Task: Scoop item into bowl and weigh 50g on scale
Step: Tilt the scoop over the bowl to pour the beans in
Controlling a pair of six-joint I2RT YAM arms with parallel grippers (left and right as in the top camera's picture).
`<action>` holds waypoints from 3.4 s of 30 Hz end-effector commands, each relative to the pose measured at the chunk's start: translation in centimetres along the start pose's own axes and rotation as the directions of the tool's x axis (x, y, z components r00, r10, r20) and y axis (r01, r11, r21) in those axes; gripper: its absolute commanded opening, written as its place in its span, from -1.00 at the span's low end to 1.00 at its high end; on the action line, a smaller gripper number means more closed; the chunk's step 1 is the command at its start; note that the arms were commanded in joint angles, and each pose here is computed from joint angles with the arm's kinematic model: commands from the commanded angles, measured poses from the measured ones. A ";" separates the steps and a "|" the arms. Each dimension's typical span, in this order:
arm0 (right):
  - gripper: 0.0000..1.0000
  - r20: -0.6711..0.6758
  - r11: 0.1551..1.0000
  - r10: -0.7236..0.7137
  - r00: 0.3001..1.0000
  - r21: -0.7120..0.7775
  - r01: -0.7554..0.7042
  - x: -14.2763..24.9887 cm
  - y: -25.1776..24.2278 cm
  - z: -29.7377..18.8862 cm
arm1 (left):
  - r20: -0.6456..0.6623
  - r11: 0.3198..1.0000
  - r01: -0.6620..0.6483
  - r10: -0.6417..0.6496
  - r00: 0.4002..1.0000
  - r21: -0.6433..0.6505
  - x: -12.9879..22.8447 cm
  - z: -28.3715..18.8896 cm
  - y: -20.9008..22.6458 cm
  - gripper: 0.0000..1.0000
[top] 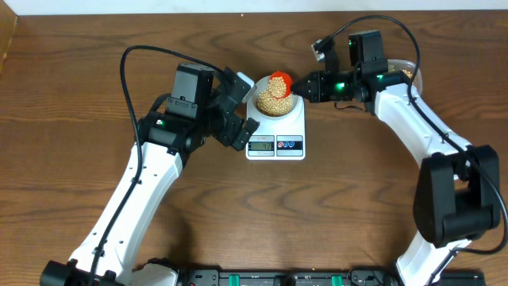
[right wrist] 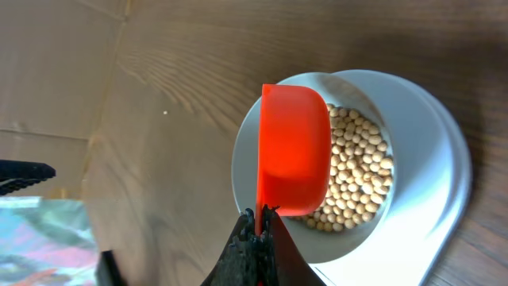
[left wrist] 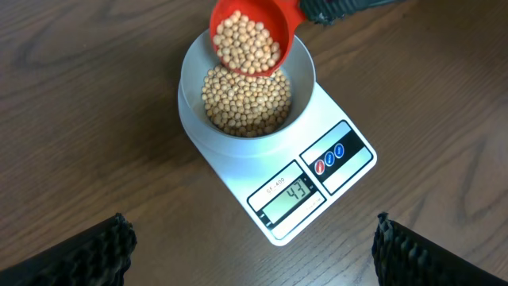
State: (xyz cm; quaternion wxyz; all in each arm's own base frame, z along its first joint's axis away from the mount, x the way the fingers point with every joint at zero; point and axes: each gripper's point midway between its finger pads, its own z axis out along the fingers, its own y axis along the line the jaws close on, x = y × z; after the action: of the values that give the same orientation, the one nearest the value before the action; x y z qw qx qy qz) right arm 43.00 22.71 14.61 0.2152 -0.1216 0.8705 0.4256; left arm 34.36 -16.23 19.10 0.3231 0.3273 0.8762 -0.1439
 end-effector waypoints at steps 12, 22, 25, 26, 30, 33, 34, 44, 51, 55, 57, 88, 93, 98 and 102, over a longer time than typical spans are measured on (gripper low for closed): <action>-0.97 0.003 0.962 -0.202 0.979 0.187 0.198 0.0 1.9 -1.6 | -0.012 1.000 0.001 -0.001 1.000 -0.003 0.3 0.3 0.1 0.96; -0.97 -0.004 0.960 -0.208 0.978 0.188 0.205 0.1 1.8 -1.6 | -0.013 1.000 0.001 -0.002 1.000 -0.003 0.3 0.3 0.1 0.96; -0.97 -0.004 0.961 -0.208 0.978 0.188 0.205 0.1 1.8 -1.6 | -0.013 1.000 0.001 -0.002 1.000 -0.003 0.3 0.3 0.1 0.96; -0.97 -0.004 0.961 -0.208 0.978 0.188 0.205 0.1 1.8 -1.6 | -0.012 1.000 0.001 -0.001 1.000 -0.003 0.3 0.3 0.1 0.96; -0.97 -0.004 0.961 -0.208 0.978 0.188 0.205 0.1 1.8 -1.6 | -0.012 1.000 0.001 -0.001 1.000 -0.003 0.3 0.3 0.1 0.96; -0.98 -0.004 0.960 -0.208 0.978 0.188 0.205 0.1 1.8 -1.6 | -0.012 1.000 0.001 -0.001 1.000 -0.003 0.3 0.3 0.1 0.96; -0.98 -0.004 0.960 -0.209 0.978 0.188 0.206 0.1 1.8 -1.6 | -0.012 1.000 0.001 -0.001 1.000 -0.003 0.3 0.3 0.1 0.96; -0.97 -0.013 0.954 -0.236 0.972 0.188 0.234 0.2 1.8 -1.6 | -0.012 1.000 0.001 -0.001 1.000 -0.003 0.3 0.3 0.1 0.96; -0.98 -0.017 0.949 -0.257 0.966 0.188 0.255 0.2 1.8 -1.6 | -0.013 1.000 0.001 -0.002 1.000 -0.003 0.3 0.3 0.1 0.96; -0.98 -0.021 0.944 -0.274 0.962 0.187 0.273 0.2 1.8 -1.6 | -0.012 1.000 0.001 -0.001 1.000 -0.003 0.3 0.3 0.1 0.96; -0.98 -0.022 0.942 -0.281 0.959 0.186 0.280 0.2 1.8 -1.6 | -0.012 1.000 0.001 -0.001 1.000 -0.003 0.3 0.3 0.1 0.96; -0.98 -0.005 0.970 -0.179 0.984 0.164 0.177 0.4 2.5 -1.3 | -0.012 1.000 0.001 -0.001 1.000 -0.003 0.3 0.3 0.1 0.95; -0.98 0.010 0.978 -0.162 0.987 0.138 0.159 0.0 2.4 -1.8 | -0.012 1.000 0.001 -0.001 1.000 -0.003 0.3 0.3 0.1 0.96; -0.98 0.013 0.978 -0.160 0.987 0.140 0.157 -0.1 2.3 -1.9 | -0.012 1.000 0.001 -0.001 1.000 -0.003 0.3 0.3 0.1 0.95; -0.98 0.013 0.978 -0.160 0.987 0.141 0.157 -0.1 2.2 -1.9 | -0.012 1.000 0.001 -0.001 1.000 -0.003 0.3 0.3 0.1 0.96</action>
State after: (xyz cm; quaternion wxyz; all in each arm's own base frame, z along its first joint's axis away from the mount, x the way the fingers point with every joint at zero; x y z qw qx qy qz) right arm 41.98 22.50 15.82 0.2579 -0.1697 0.8903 0.3347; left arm 34.36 -16.23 19.10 0.3231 0.3273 0.8762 -0.1439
